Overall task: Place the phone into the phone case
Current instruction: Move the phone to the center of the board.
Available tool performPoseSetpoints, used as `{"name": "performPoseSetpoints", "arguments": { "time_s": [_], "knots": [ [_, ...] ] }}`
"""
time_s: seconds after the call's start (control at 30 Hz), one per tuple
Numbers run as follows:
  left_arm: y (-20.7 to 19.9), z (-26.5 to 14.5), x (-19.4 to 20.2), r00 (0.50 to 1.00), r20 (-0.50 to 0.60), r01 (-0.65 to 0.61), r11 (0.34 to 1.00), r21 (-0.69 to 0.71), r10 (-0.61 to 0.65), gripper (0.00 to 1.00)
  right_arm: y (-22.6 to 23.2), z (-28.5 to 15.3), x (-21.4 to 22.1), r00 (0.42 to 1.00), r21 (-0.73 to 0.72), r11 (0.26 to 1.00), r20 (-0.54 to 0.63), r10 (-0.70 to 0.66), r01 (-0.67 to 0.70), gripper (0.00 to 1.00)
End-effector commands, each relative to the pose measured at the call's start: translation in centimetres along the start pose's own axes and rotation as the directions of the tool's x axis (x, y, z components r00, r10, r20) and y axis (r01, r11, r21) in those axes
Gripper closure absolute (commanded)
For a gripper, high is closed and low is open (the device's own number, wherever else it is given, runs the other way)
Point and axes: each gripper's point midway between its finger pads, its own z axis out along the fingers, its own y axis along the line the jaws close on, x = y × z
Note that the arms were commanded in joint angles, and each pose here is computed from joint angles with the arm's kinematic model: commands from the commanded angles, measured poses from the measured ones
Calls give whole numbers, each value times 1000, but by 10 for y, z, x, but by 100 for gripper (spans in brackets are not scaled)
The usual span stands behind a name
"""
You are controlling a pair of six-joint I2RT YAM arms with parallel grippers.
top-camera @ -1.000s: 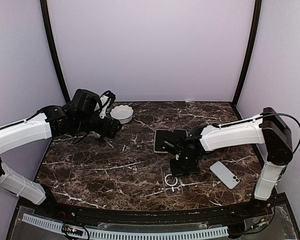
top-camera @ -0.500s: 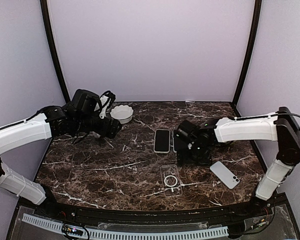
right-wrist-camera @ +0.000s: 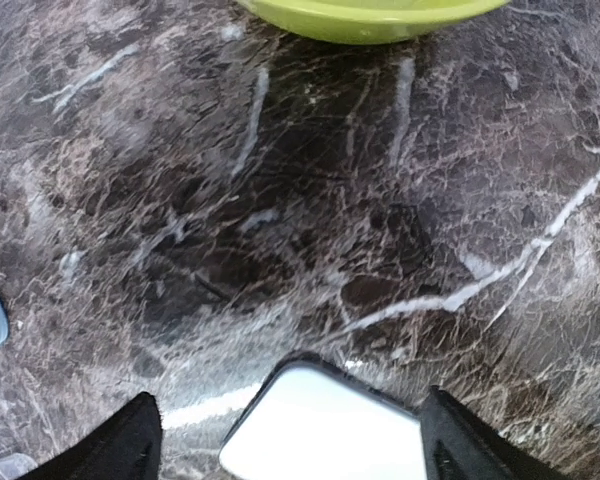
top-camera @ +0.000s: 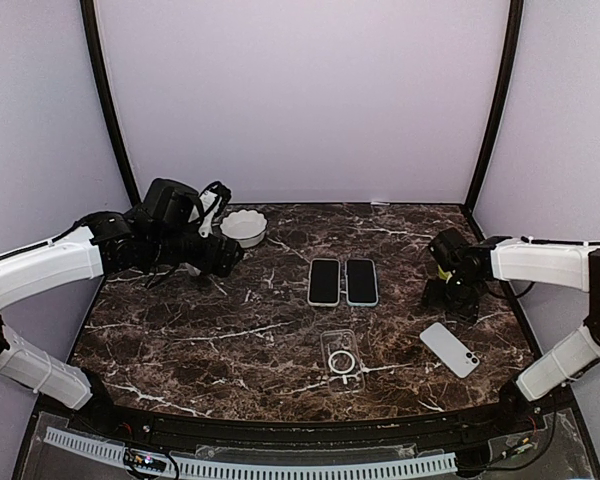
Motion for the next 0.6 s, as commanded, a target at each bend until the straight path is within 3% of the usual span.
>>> {"name": "performPoseSetpoints", "arguments": {
  "time_s": [0.0,0.17,0.37,0.57],
  "knots": [
    [3,-9,-5,999,34,-2,1000,0,2,8,7,17,6,997,-37,998,-49,-54,52,16],
    [2,-10,-5,999,36,-3,1000,6,3,8,12,30,20,988,-68,993,-112,-107,100,21],
    [4,-11,-6,999,43,-5,1000,-1,5,8,23,33,48,967,-148,980,-201,-159,131,47],
    [4,-13,-8,999,48,-6,1000,1,6,8,39,21,102,931,-201,962,-279,-236,184,54]
  ]
}}
